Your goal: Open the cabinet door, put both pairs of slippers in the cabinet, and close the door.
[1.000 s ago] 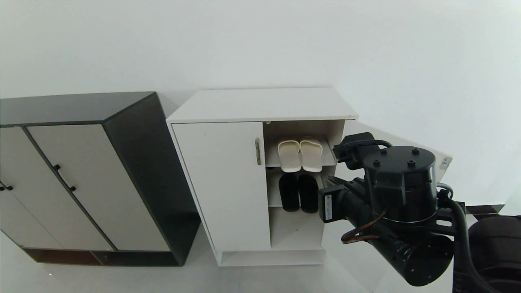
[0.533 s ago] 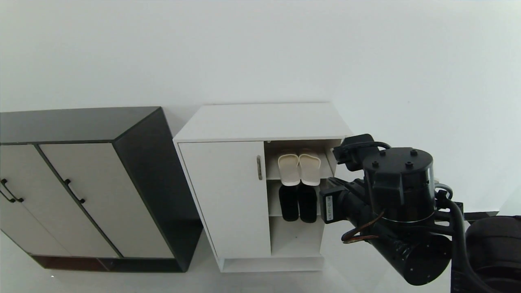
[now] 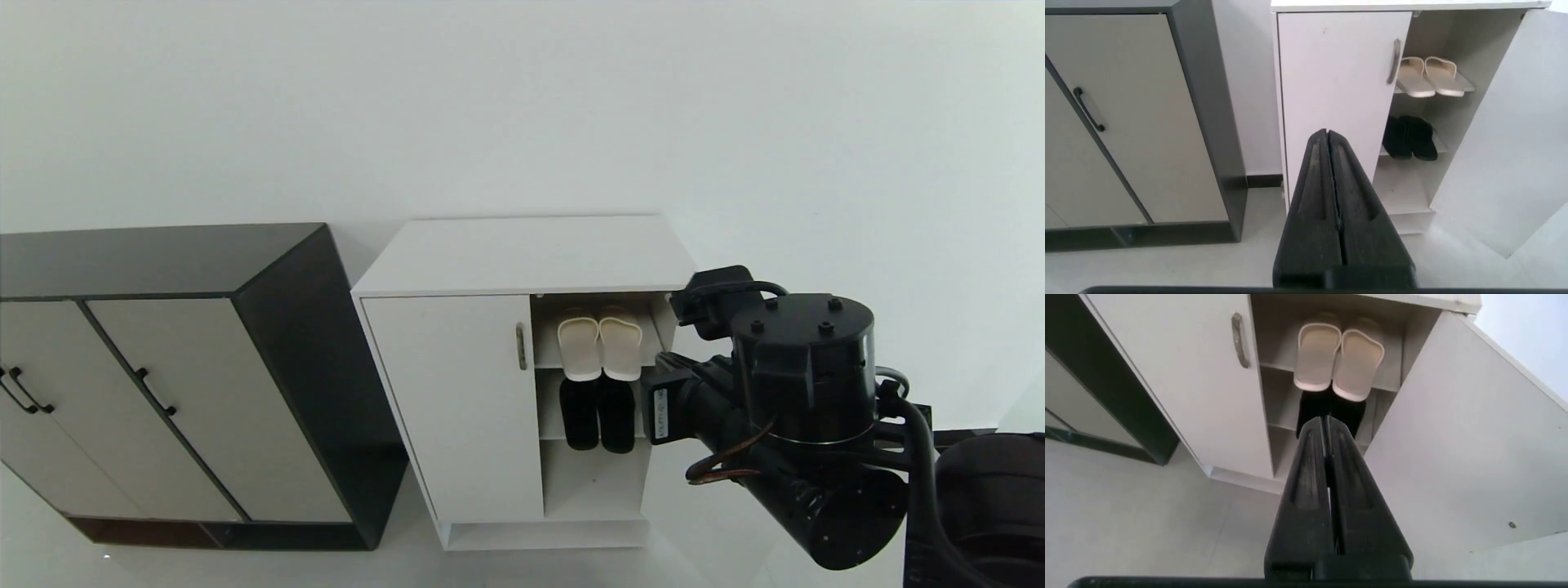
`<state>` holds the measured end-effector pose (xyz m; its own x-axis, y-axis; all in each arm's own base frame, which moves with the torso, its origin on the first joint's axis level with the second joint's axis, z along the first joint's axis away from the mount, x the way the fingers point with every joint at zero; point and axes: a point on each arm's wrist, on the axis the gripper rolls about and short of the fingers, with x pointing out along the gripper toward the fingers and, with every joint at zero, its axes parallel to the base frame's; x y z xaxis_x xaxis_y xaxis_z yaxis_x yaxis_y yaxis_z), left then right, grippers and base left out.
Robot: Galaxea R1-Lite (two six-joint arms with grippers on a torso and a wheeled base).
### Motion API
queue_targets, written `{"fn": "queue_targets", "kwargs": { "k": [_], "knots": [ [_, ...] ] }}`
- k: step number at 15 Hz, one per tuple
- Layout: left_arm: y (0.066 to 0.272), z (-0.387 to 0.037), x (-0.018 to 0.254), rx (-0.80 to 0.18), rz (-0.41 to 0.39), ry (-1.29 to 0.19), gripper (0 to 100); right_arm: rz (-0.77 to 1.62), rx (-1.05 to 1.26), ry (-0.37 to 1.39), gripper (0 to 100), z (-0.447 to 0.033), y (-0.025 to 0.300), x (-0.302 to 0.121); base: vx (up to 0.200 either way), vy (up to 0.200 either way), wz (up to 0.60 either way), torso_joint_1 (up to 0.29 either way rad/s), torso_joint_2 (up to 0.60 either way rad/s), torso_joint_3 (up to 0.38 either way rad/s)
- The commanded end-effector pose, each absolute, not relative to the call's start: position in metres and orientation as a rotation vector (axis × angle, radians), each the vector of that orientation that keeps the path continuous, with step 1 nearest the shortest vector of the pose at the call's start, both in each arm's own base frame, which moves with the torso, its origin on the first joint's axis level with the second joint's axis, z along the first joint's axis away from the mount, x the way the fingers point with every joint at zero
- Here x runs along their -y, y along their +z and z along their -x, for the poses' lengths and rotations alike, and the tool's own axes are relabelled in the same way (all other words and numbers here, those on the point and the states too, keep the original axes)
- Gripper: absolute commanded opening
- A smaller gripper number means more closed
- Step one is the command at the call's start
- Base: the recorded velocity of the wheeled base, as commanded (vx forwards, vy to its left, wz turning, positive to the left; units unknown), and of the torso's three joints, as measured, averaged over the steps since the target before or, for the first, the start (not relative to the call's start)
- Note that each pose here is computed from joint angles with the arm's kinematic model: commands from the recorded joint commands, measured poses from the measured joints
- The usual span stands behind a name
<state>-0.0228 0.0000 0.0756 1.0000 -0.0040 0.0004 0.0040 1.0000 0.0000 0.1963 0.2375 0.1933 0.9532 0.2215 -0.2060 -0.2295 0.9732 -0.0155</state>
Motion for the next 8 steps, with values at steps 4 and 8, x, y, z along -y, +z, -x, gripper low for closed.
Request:
{"fn": "queue_targets", "kwargs": {
  "k": [4,8],
  "knots": [
    [0.076,0.023,0.0,0.0,0.0,-0.005,0,0.043,-0.209,0.219,0,-0.201,0.19,-0.238,0.0,0.0,-0.6,0.005,0.0,0.002],
    [0.076,0.023,0.0,0.0,0.0,-0.003,0,0.045,-0.184,0.175,0,-0.212,0.192,-0.229,0.0,0.0,0.0,0.0,0.0,0.0]
  ]
}}
